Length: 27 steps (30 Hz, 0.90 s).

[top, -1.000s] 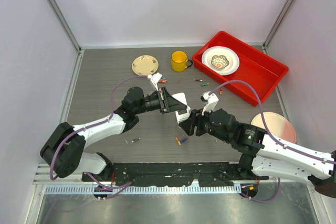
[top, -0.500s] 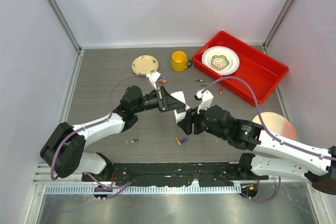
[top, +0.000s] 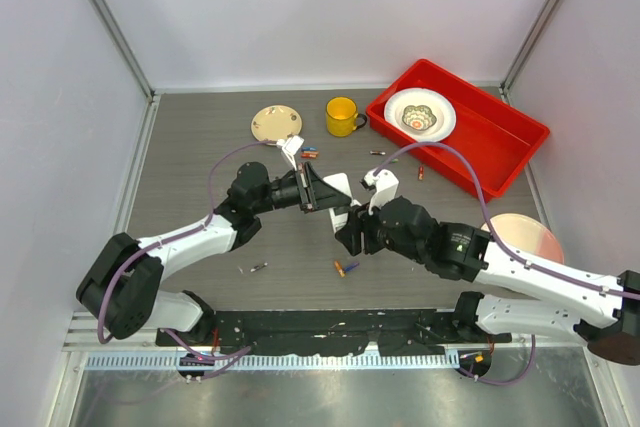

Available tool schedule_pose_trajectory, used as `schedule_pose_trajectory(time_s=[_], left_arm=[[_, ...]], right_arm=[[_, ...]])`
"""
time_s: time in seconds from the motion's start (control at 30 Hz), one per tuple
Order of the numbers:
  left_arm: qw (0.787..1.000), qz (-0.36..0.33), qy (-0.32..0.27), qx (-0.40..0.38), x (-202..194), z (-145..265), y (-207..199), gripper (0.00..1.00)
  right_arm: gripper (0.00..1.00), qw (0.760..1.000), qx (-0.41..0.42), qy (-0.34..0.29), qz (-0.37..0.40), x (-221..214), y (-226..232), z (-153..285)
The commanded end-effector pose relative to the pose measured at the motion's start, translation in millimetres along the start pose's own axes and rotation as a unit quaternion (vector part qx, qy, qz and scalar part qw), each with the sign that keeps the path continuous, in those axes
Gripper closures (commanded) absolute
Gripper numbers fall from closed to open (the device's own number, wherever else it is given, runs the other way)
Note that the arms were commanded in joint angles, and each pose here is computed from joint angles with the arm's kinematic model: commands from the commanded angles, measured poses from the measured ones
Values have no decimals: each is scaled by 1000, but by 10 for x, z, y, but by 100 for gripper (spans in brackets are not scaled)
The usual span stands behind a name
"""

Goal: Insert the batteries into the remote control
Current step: Load the battery into the remote control.

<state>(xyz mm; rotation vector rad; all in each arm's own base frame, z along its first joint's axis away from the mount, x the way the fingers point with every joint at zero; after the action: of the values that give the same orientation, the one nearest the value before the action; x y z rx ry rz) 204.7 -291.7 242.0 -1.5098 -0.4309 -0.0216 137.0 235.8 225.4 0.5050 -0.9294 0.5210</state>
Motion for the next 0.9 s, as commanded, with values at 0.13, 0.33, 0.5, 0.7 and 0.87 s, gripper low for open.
schedule_pose_trajectory(time_s=[0.13,0.33,0.5,0.7,0.87], left_arm=[[997,2,20,-76,43,2,-576,100],[997,3,23,-77,39,9,-595,100],[997,4,23,-69,34,0,-542,100],[999,13,18,-47,10,-16,-359,100],[999,16,16,-34,13,-35,-279,100]], right_arm=[[99,977,-145,132,89,-523,-473,-67],[99,971,-164,144,96,-578,-522,-91],[99,985,-109,108,76,-471,-387,-55],[89,995,-65,65,44,-316,-257,-6],[77,997,-46,60,34,-278,-189,-1]])
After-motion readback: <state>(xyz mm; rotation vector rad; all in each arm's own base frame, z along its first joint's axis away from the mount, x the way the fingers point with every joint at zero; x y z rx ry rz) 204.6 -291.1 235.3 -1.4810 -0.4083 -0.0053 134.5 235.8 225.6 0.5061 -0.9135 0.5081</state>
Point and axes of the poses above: each gripper's point midway between its finger pads, its own z axis back along the fingers, its own y axis along the line the jaws close on, x = y × z, the point moved 5 cm from there along z, back along the fingers, and after that the axes turned 9 degrees about z, right-handed, at the moved point
